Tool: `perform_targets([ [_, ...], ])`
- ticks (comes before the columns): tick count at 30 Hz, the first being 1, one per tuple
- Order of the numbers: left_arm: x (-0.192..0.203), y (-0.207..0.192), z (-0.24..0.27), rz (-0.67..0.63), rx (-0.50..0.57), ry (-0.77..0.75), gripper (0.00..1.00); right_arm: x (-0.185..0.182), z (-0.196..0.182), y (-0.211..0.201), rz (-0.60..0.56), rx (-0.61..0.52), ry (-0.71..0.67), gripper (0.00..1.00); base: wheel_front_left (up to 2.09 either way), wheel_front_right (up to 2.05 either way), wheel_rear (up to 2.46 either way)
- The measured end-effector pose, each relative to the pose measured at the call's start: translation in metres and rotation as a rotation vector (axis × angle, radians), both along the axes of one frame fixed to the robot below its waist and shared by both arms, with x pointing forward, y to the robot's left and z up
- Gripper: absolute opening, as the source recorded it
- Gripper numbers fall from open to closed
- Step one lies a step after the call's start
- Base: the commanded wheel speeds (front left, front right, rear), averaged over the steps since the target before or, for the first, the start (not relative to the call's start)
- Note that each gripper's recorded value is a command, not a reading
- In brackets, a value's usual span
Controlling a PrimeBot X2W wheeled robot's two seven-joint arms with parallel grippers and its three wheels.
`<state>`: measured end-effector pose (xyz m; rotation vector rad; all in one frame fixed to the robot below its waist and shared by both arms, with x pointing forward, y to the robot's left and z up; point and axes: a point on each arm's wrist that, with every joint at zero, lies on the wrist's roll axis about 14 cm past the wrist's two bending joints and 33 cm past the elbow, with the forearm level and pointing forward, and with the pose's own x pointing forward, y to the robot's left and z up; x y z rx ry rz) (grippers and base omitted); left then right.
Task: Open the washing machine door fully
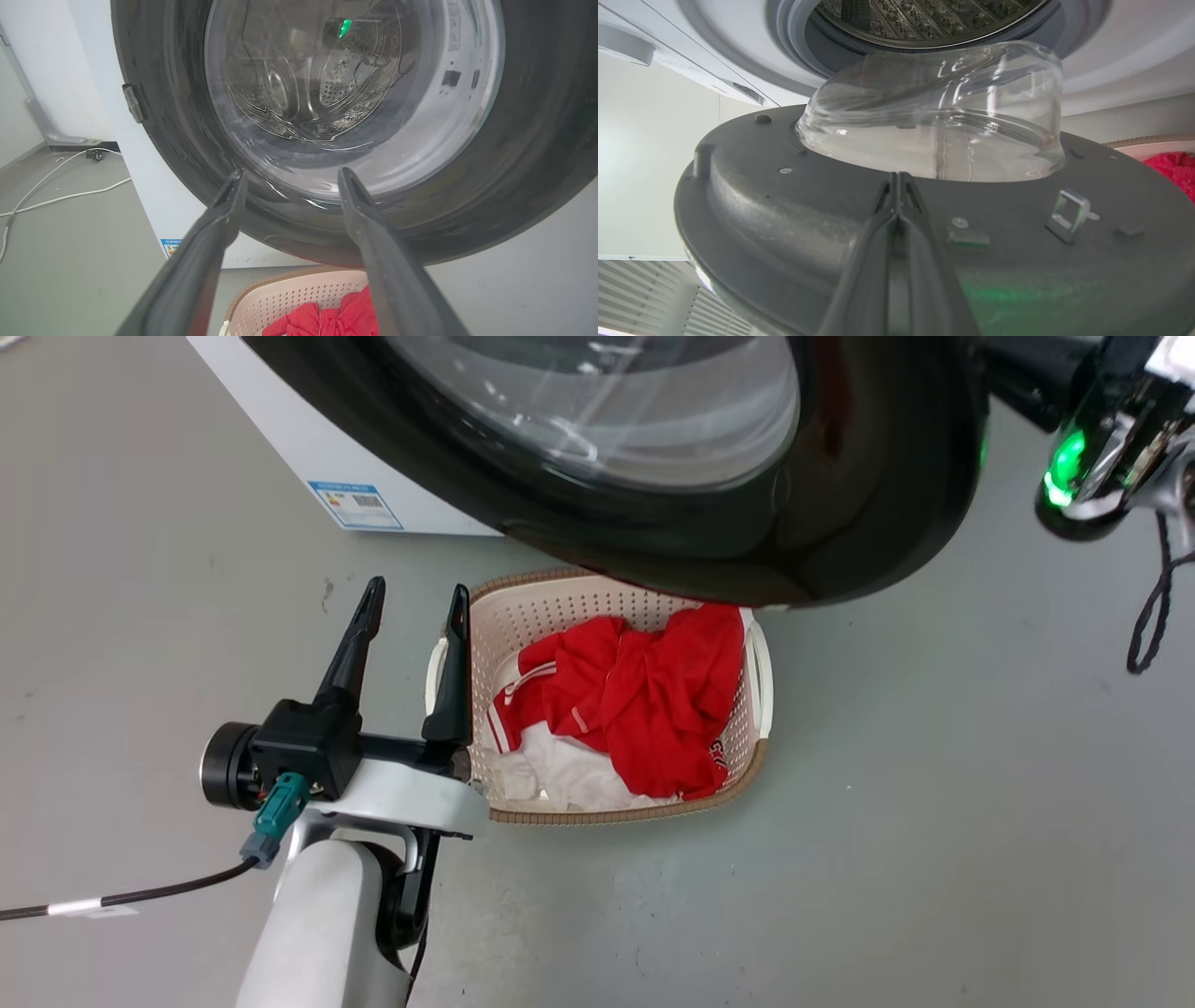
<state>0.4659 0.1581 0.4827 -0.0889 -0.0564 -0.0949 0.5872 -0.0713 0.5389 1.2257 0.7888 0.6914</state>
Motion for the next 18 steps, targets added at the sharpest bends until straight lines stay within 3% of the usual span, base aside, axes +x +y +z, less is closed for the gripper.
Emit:
perform_targets([
  [18,-0.038,0.002,0.029,0.010,-0.004,-0.046,1.00,-0.088,0.019,0.049,0.168,0.057,-0.015,0.00,0.00,0.00,0.00],
])
